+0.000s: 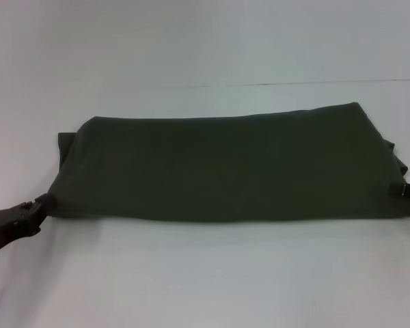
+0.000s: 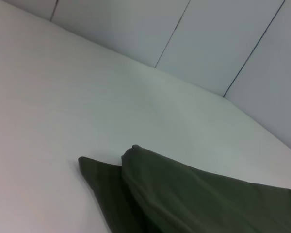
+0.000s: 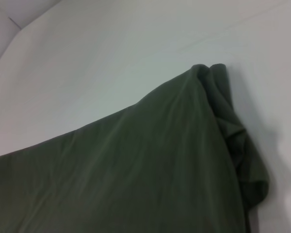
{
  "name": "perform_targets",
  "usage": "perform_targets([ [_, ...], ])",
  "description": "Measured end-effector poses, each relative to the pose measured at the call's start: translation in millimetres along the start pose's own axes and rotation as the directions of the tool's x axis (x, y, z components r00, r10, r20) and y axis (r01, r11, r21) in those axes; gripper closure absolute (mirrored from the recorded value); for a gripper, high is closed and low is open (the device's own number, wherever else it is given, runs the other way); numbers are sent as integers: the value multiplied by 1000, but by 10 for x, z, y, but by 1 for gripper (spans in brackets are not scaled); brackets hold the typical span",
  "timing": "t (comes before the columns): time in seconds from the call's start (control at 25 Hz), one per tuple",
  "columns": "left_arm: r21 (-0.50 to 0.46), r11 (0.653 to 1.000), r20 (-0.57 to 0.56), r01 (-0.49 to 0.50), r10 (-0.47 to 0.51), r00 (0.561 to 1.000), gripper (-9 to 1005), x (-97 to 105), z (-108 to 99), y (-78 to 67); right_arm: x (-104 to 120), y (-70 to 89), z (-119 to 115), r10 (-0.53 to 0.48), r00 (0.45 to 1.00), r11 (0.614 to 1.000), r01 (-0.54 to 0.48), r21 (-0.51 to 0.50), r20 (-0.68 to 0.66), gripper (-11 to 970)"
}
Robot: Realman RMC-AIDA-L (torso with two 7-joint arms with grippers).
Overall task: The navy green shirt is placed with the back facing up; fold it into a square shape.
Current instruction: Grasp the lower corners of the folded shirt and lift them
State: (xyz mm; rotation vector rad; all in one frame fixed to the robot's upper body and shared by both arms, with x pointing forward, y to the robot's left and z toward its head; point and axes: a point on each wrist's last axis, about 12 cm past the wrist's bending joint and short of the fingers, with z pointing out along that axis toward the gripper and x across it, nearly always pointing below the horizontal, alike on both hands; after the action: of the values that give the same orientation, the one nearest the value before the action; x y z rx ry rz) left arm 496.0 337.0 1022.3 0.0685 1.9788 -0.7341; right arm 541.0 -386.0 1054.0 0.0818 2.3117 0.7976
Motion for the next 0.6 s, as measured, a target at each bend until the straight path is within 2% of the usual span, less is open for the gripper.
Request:
perform_targets([
  [0.2, 3, 1000, 0, -2, 2, 1000, 981, -17, 20, -5, -3, 48, 7, -7, 1000, 999, 7, -35, -13, 369],
  [0.4, -3, 1000, 0, -2, 2, 1000, 981, -17, 20, 1, -7, 59, 4, -11, 1000, 999, 10, -45, -17, 572],
  [0.6, -12, 1000, 0, -3, 3, 1000, 981, -20, 20, 13, 12, 50, -4, -7, 1000, 999, 6, -44, -21, 723],
])
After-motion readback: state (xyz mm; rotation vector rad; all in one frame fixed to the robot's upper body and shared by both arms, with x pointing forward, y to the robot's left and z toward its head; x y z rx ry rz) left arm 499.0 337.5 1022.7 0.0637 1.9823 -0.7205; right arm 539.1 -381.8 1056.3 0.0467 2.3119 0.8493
